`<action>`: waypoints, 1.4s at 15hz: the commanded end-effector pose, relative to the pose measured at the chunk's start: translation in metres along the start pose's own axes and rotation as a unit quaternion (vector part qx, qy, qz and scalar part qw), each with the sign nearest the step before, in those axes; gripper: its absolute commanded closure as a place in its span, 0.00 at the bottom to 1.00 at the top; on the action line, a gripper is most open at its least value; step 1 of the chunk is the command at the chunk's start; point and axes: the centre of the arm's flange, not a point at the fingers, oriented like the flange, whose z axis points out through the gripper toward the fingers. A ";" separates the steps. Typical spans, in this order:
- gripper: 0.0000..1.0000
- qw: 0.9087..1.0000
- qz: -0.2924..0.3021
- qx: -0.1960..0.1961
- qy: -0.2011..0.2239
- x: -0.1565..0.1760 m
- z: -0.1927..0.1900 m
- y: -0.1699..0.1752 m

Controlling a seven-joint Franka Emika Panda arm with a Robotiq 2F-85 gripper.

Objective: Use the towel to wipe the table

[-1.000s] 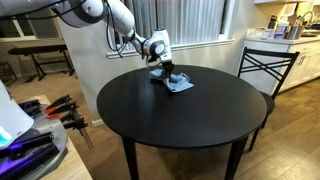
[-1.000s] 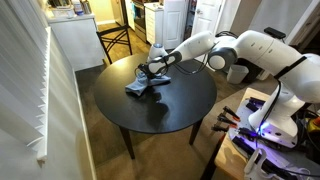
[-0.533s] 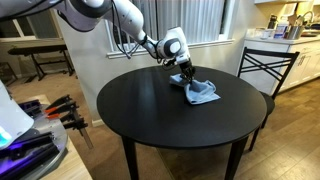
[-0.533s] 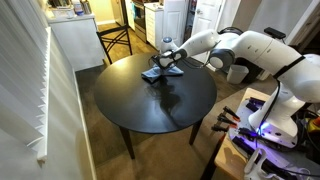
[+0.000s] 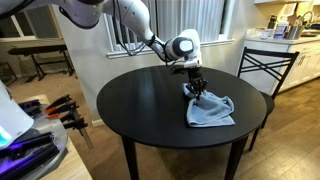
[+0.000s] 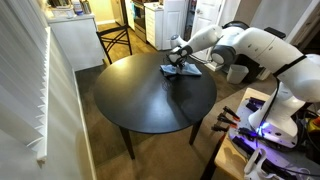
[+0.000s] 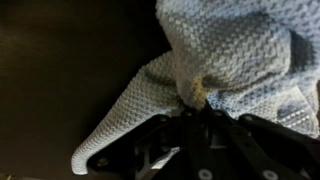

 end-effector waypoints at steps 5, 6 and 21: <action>0.98 0.983 -0.110 -0.145 0.011 -0.066 -0.010 0.104; 0.98 0.979 -0.130 -0.156 0.012 -0.078 -0.015 0.118; 0.98 0.888 -0.402 -0.212 -0.074 -0.315 -0.085 0.243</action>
